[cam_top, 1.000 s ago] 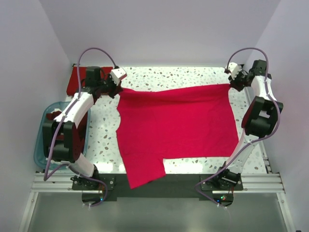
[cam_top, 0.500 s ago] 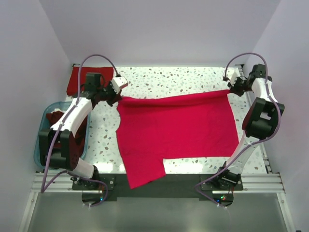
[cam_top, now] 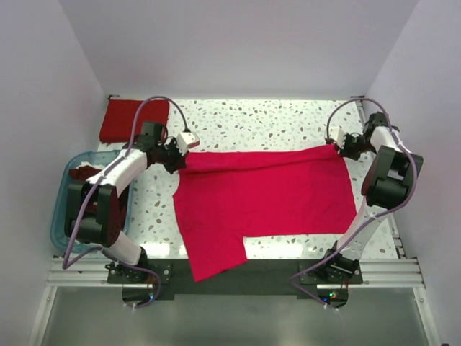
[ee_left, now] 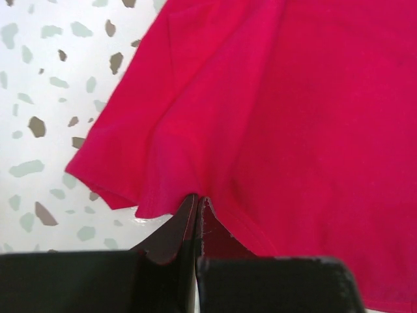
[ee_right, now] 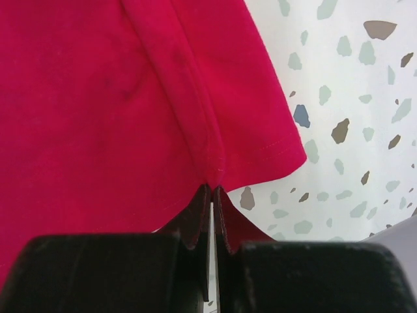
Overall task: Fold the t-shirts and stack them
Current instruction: Fold the tshirt
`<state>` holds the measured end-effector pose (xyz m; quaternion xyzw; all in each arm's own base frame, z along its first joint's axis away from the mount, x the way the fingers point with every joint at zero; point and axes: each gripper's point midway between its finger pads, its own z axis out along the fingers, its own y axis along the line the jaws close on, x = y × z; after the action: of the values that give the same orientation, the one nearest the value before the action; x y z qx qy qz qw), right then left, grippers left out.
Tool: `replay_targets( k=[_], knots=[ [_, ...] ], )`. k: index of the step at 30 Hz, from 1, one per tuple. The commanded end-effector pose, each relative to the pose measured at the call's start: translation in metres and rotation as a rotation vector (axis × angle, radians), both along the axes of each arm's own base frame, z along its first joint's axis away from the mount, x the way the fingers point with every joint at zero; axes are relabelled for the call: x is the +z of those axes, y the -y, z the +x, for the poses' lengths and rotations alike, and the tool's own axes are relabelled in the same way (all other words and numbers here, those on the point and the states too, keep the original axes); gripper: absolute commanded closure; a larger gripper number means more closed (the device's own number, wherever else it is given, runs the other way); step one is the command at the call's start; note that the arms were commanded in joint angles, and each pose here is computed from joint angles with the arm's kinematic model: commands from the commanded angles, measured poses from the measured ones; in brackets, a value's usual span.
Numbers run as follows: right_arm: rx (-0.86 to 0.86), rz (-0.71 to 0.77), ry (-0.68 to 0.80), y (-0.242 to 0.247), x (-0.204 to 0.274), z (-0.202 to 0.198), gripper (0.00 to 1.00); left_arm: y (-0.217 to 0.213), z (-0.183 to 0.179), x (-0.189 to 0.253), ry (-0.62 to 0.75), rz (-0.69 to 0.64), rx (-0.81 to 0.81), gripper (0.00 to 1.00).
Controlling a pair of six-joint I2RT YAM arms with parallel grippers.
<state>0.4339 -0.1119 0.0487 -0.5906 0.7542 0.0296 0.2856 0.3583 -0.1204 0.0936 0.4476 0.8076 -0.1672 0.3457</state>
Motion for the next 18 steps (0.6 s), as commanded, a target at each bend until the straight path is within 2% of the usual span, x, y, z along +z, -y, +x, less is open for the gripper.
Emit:
replay_targets(
  k=[1,5,9,18],
  knots=[
    [0.071,-0.072,0.069,0.004,0.021,-0.001,1.0,0.003,-0.01,-0.017,-0.041,0.031,-0.024,1.0],
    [0.095,-0.086,0.063,0.002,0.019,-0.008,1.0,0.002,-0.016,-0.033,-0.091,0.05,-0.018,1.0],
    [0.115,-0.092,0.048,0.0,0.019,-0.013,1.0,0.001,-0.014,-0.034,-0.082,0.063,-0.019,1.0],
    [0.085,-0.074,0.059,0.0,0.053,-0.014,1.0,-0.002,-0.004,0.0,0.011,0.072,-0.02,1.0]
  ],
)
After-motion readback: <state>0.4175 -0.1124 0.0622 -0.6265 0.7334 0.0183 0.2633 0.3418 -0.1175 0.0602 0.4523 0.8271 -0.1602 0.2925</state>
